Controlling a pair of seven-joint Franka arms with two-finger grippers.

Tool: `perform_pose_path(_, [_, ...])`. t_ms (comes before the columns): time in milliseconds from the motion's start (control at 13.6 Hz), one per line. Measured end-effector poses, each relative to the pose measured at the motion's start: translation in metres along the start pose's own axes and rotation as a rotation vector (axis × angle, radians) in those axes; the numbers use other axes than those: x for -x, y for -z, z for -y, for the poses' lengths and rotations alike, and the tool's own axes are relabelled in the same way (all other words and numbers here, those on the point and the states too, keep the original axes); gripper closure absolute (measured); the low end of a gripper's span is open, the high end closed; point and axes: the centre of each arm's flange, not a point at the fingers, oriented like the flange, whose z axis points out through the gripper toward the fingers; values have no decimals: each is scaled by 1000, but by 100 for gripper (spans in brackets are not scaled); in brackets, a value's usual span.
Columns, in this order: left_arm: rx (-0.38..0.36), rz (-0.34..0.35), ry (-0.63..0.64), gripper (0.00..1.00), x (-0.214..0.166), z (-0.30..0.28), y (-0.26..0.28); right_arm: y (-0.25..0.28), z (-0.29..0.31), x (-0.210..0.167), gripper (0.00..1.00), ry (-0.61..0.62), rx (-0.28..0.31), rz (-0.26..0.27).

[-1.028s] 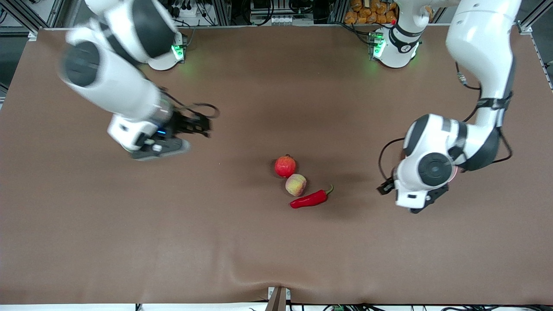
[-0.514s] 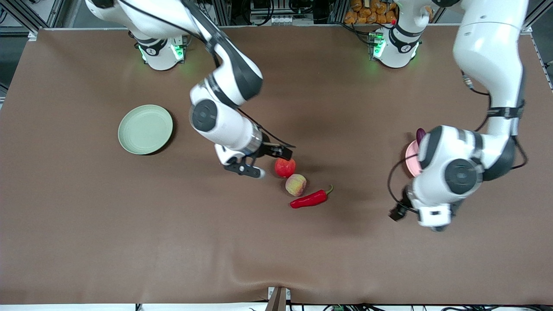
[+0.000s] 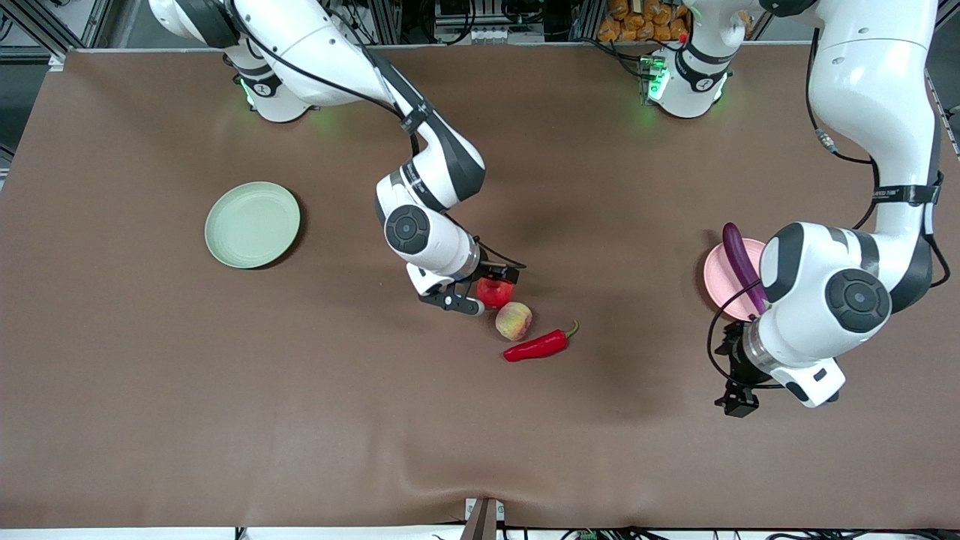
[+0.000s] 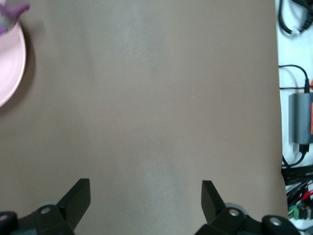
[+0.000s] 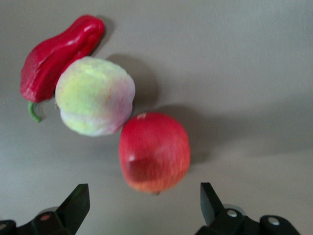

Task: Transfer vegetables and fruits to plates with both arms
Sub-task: 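Reach the right gripper to the apple while the left gripper releases, then carry the apple to the green plate while the left gripper grasps pepper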

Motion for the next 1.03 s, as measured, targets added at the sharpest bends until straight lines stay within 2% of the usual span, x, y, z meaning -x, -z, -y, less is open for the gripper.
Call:
perform_pose_path(220, [-22, 10, 165, 0, 28, 4, -14, -14, -4, -4, 0, 28, 1, -11])
perform_pose_path(441, [-49, 41, 266, 0, 57, 9, -27, -25, -5, -4, 0, 36, -2, -31])
perform_pose_path(514, [-60, 60, 270, 0, 64, 11, -30, -31, -7, -5, 0, 35, -3, -38])
perform_pose_path(734, [-101, 77, 215, 0, 114, 24, -57, -37, -5, -4, 27, 39, -8, -44])
perform_pose_path(881, [-101, 89, 173, 0, 146, 32, -78, -37, -3, -1, 27, 47, -2, -40])
perform_pose_path(1028, [-84, 106, 139, 0, 173, 38, -91, -25, -6, -4, 27, 42, 50, 26])
